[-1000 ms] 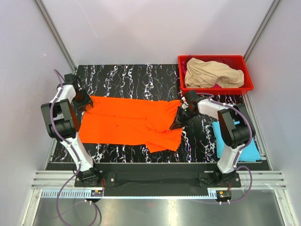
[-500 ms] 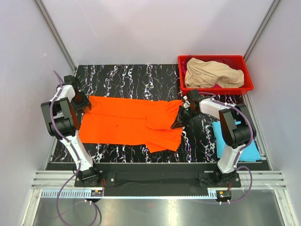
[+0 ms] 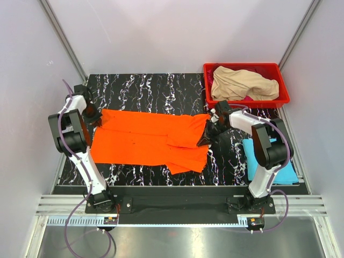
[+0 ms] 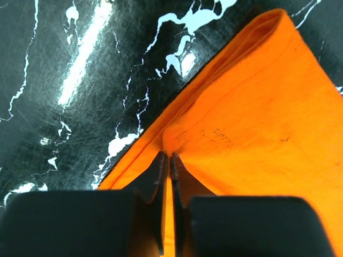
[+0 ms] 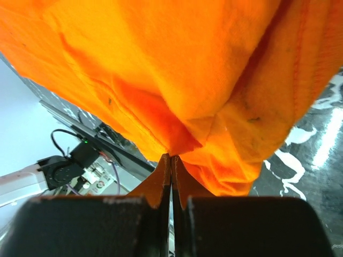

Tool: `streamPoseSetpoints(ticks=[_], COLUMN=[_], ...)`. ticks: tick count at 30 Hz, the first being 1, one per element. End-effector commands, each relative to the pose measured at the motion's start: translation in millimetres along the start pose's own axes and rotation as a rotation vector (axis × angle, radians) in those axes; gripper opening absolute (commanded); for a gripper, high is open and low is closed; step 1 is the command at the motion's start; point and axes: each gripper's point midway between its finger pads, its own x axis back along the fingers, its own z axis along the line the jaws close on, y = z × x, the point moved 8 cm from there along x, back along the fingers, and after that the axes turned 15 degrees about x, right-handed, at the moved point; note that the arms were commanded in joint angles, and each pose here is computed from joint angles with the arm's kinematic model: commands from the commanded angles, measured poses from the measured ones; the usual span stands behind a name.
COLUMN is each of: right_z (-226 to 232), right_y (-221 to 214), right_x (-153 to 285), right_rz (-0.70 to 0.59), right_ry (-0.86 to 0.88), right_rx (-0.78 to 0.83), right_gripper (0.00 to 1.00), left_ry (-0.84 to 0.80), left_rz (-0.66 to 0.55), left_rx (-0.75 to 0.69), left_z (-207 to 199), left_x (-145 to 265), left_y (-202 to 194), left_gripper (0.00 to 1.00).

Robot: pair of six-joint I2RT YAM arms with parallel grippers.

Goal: Fold and stack the t-shirts
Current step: Fold the tshirt

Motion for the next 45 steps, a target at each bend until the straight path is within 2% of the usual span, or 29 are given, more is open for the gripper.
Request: streamPoseSetpoints(ticks=[1,7,14,21,23,28,36,45], right_z=[19.5,32.5,38.3,50.6,45.6,54.2,59.4,63.8], right_y=[23.7,67.4,130.8,191.9,202.8,236.1,271.9,275.7], right_x=[36.1,75.4,93.0,114.8,108.8,124.8,115.4,116.0], right_rz=[-0.112,-0.228,-0.301,-0.416,-0.407,-0.510,-0.614,-0.602], right_ry=[0.037,0.059,0.064,0.076,0.070,0.106,0.225,0.282], right_rx=[0.057,0.068,0.078,0.120,0.110,0.160,0.213,0.204], right_gripper=[0.00,0.00,0.00,0.00,0.00,0.00,0.00,0.00], left_ry=[-0.052,-0.120,-0.249,-0.364,-0.400,-0.421,-0.444,-0.447], left_rz=[-0.075,-0.101,-0.189,-0.202,-0.210,-0.219,-0.262,-0.242], left_rx=[-0.016,-0.026,-0.044,-0.038,-0.022,-0.015,-0.001,0.002], left_z=[-10.2,-24.0,-56.7,-85.3,-90.5,-96.0,-97.5,-91.8], left_x=[28.7,46.0,65.4,44.4,38.9,26.9,17.2,17.5], left_y=[15.5,25.7,56.7,80.5,84.6,91.9,104.0,108.1], left_gripper=[0.00,0.00,0.00,0.00,0.00,0.00,0.00,0.00])
